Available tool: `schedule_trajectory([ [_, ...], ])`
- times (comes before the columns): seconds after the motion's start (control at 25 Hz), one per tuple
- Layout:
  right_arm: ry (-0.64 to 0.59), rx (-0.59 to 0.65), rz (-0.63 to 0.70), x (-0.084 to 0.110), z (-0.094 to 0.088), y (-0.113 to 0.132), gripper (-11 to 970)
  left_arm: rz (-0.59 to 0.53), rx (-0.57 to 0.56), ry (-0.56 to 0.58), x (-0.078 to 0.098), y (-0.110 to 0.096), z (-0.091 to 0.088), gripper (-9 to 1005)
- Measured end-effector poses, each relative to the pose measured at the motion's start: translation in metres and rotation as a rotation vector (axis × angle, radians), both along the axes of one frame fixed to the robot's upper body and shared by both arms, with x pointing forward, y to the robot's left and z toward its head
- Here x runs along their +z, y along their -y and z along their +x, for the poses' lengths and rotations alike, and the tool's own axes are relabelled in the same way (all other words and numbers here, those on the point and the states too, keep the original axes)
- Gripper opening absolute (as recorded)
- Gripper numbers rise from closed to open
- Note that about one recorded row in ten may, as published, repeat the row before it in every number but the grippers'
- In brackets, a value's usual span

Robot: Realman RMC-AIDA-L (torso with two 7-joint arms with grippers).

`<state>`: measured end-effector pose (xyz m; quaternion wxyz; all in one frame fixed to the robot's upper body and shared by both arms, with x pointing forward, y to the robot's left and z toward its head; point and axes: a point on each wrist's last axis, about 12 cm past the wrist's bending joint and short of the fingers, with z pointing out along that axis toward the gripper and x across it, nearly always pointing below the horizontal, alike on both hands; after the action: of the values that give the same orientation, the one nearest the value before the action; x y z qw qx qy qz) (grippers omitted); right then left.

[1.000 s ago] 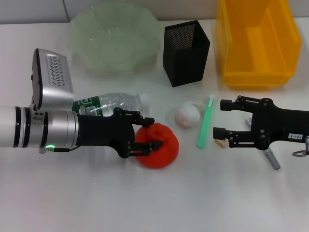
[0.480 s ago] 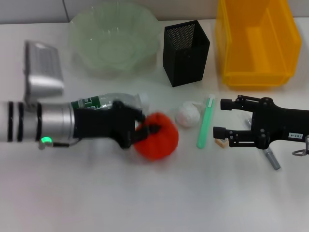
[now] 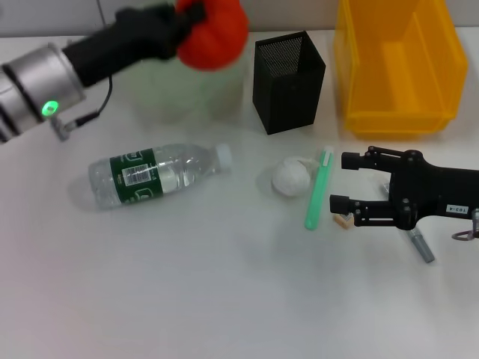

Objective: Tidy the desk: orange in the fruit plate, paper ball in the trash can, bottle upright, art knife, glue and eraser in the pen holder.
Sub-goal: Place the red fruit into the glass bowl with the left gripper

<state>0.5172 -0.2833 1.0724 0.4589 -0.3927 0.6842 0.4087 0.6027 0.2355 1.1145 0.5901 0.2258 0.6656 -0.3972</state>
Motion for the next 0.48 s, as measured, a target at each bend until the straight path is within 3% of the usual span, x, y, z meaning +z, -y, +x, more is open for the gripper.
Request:
schedule_trajectory([
  [0.24, 0.001, 0.003, 0.003, 0.000, 0.000, -0.001, 828, 0.097, 0.278, -0.019, -0.016, 0.009, 0.034, 74],
  [0.48, 0.003, 0.005, 0.005, 0.000, 0.000, -0.002, 823, 0.169, 0.351, 0.013, -0.024, 0.011, 0.038, 116],
])
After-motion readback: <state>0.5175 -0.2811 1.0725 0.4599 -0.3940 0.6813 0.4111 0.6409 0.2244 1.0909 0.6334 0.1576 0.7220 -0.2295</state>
